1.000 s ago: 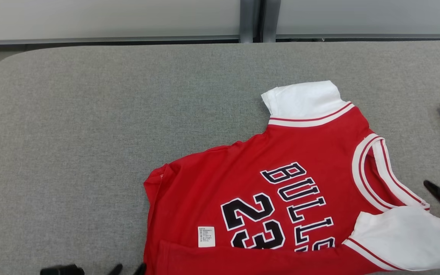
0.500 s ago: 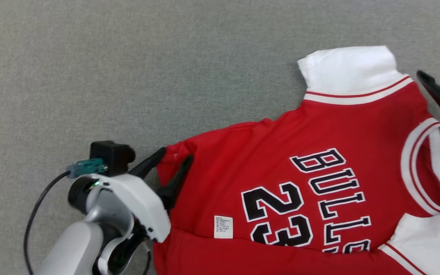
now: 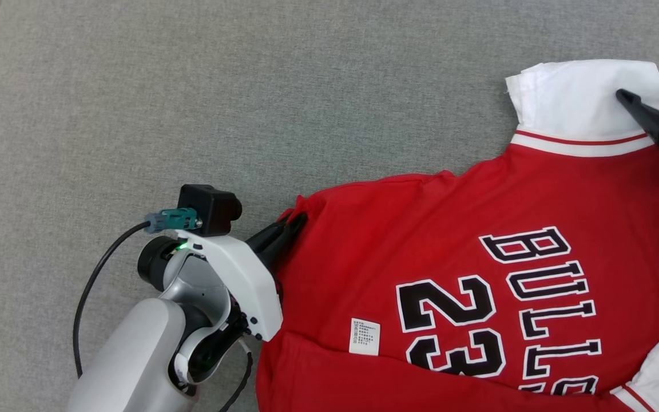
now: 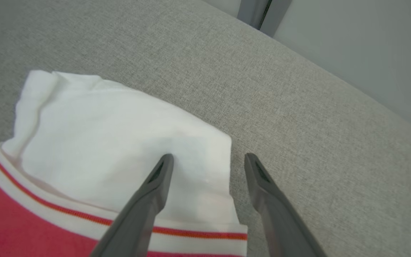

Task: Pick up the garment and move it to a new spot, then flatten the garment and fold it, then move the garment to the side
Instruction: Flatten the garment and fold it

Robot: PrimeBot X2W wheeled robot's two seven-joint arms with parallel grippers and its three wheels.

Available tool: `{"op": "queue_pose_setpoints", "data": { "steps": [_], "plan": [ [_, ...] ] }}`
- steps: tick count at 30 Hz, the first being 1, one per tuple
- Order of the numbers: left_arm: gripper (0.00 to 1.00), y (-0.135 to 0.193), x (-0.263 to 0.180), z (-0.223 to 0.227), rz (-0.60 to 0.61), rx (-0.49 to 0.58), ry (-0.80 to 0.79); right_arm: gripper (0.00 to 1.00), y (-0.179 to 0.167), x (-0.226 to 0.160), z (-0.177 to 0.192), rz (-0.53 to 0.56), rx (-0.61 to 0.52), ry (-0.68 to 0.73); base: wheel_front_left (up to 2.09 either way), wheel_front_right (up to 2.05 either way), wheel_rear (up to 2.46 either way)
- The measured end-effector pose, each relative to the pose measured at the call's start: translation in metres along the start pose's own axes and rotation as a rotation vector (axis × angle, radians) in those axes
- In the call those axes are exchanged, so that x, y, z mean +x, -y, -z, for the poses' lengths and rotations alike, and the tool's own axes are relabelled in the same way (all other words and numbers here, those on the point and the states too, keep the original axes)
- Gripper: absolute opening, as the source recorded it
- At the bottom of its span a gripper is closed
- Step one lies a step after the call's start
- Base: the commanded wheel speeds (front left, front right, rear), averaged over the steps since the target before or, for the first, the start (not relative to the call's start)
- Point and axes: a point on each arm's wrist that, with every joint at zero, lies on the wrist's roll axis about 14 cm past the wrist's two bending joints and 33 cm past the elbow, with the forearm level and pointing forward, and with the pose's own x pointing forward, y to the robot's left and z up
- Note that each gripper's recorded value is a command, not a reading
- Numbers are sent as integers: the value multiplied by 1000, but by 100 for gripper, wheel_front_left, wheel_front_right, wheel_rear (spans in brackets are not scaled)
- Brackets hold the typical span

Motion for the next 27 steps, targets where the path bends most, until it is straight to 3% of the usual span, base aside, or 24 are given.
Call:
{"op": "queue_pose_setpoints", "data": {
  "steps": [7,8,9,16,27],
  "plan": [
    [0,0,5,-5,1,-16,28,100,-28,21,7,-77,16,-50,0,0,0],
    [0,-1,4,-7,-2,-22,39,16,-34,25,7,-86,-7,-55,0,0,0],
    [0,-1,4,-8,-3,-24,43,0,-37,26,7,-94,-6,-54,0,0,0],
    [0,-5,1,-23,-13,-65,117,0,-34,22,-8,-95,25,41,0,0,0],
    [0,-11,-12,-37,-29,-141,209,0,8,-23,-36,7,57,257,0,0,0]
  ]
}}
